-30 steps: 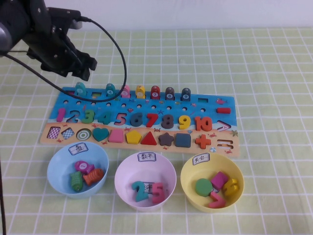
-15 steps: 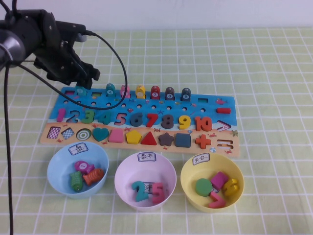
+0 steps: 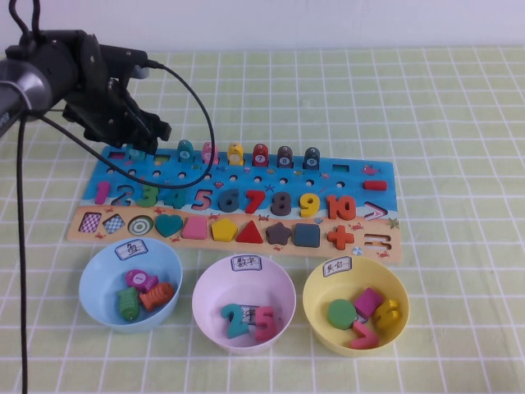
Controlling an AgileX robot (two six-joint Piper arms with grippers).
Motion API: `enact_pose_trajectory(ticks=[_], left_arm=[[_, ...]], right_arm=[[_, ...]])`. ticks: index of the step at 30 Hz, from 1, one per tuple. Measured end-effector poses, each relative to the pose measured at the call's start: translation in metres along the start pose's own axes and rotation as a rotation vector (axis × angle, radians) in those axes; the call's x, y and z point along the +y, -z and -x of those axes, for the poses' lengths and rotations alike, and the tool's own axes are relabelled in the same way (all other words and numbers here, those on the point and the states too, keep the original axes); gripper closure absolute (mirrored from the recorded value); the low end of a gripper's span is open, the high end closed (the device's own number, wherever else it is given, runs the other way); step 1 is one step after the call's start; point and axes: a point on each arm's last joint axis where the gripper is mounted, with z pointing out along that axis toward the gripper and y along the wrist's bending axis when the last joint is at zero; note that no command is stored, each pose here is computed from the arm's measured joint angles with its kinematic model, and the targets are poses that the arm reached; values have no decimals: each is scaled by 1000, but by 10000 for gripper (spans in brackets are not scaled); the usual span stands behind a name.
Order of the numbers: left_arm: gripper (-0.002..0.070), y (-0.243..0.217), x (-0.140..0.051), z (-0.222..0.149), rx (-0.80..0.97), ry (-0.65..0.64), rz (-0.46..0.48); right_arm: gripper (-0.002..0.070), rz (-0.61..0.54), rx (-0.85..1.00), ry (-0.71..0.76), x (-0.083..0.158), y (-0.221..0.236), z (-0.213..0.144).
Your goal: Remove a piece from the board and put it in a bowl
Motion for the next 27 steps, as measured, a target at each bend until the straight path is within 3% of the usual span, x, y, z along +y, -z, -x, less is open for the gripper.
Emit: enact_pose_trajectory(ticks=[5, 18, 27], left_arm=[[278, -5, 0, -1, 7, 15, -1], [494, -6, 1, -1, 6, 15, 12], [503, -6, 1, -1, 5, 18, 23]], right_arm=[[694, 0, 0, 0, 0, 0, 0], [694, 0, 0, 0, 0, 0, 0], [694, 1, 0, -2, 0, 0, 0]])
